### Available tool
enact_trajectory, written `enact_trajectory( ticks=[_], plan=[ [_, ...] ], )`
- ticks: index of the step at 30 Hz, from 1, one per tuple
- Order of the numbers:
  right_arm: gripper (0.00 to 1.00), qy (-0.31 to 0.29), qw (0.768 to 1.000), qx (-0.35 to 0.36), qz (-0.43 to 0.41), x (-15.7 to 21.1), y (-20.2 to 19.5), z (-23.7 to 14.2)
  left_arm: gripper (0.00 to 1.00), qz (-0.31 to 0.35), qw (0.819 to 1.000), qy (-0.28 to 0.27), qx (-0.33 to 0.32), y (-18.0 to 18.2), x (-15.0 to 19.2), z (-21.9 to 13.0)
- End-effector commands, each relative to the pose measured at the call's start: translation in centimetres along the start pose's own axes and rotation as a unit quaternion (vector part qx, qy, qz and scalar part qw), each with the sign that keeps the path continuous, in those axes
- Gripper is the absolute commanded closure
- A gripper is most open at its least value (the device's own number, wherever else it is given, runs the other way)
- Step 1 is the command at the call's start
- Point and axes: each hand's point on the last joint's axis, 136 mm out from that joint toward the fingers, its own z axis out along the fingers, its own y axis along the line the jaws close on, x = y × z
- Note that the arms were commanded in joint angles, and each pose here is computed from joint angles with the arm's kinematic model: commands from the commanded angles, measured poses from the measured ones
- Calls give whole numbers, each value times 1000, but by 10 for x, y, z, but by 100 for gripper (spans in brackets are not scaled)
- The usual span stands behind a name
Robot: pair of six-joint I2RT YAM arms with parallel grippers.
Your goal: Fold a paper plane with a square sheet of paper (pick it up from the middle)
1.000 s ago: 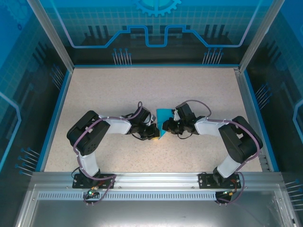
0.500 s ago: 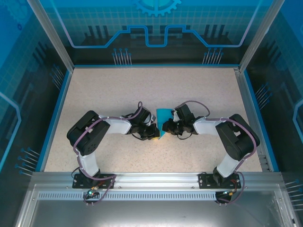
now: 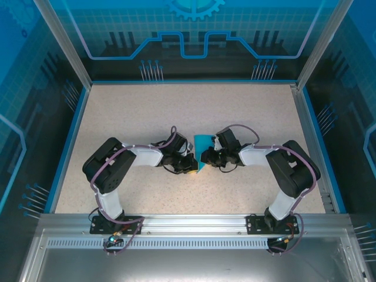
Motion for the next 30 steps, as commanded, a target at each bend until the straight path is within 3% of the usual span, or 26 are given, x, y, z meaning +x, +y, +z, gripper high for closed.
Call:
enact_trajectory(
  ticks=[1,23,30],
  plan=[
    [80,5,1000,8,-7,-2,0,5,90,1,1000,-8,-3,-9,-1,-10],
    [81,19,999,41,12,1,-13,10,89,24,998,-20,46,-32,-3,-18],
    [81,21,999,39,12,1,-11,8,89,22,999,-14,36,-27,-7,-8]
  ],
)
